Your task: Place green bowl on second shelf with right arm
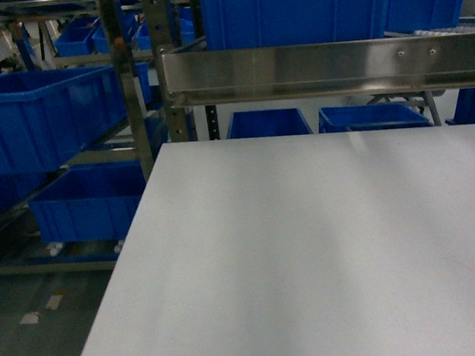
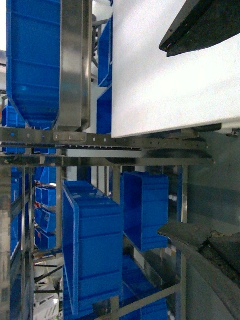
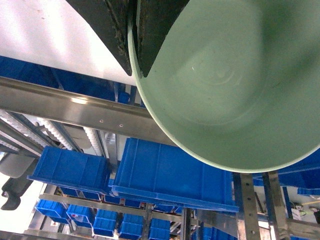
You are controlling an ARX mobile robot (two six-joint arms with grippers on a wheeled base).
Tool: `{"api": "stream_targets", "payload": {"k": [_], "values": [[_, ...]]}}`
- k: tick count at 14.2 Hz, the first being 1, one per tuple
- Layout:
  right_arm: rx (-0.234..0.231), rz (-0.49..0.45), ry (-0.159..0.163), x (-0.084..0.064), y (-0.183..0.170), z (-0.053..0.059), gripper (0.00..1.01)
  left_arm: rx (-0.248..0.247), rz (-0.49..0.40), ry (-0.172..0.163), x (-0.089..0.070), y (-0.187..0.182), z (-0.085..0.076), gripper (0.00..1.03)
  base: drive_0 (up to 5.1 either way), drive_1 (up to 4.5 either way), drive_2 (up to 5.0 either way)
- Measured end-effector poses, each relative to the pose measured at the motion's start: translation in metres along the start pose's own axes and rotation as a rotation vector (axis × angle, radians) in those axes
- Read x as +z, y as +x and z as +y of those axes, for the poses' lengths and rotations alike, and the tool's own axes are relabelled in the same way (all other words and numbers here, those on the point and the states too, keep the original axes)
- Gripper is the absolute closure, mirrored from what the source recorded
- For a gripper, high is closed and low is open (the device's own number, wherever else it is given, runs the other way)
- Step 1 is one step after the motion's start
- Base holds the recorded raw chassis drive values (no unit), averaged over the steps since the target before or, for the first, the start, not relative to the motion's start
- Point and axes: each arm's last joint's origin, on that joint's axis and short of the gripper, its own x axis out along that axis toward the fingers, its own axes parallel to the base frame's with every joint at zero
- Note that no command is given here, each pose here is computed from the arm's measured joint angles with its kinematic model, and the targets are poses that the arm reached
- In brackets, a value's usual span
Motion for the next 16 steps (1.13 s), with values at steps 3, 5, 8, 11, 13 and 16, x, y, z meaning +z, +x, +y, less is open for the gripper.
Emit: {"api": "stream_targets", "payload": {"k": [3,5,8,11,13,16], "values": [[0.0,0.001,0.0,-0.0002,0.0001,0.0,0.99,0.0,0.002,0.0,-0.0001,0.0,0.0,0.05,-5.1,2.35,2.3],[0.0,0.002,0.001,-0.0002,0.0001,0.0,0.99,0.001,0.0,0.0,0.0,0.0,0.0,0.05,-5.1,2.35,2.3],[0.0,0.004,0.001,-0.0004,0.0001,0.0,0.99,0.0,-0.001,0.0,0.0001,0.0,0.0,0.05,-5.1,2.35,2.4],[0.001,0.004,0.001,-0.0005,0.0001,0.0,0.99,-0.002,-0.002,0.0,0.0002,0.0,-0.0001,0.05,-5.0,2.48,2.5],[0.0,-0.001,0.0,0.0001,0.0001,0.0,0.99,0.0,-0.001,0.0,0.0001,0.0,-0.0001,0.05,-5.0,2.45,2.5],[0.0,0.003,0.001,-0.0004,0.0001,0.0,0.99,0.0,-0.001,0.0,0.0001,0.0,-0.0001,0.05,-5.1,2.3,2.3]]}}
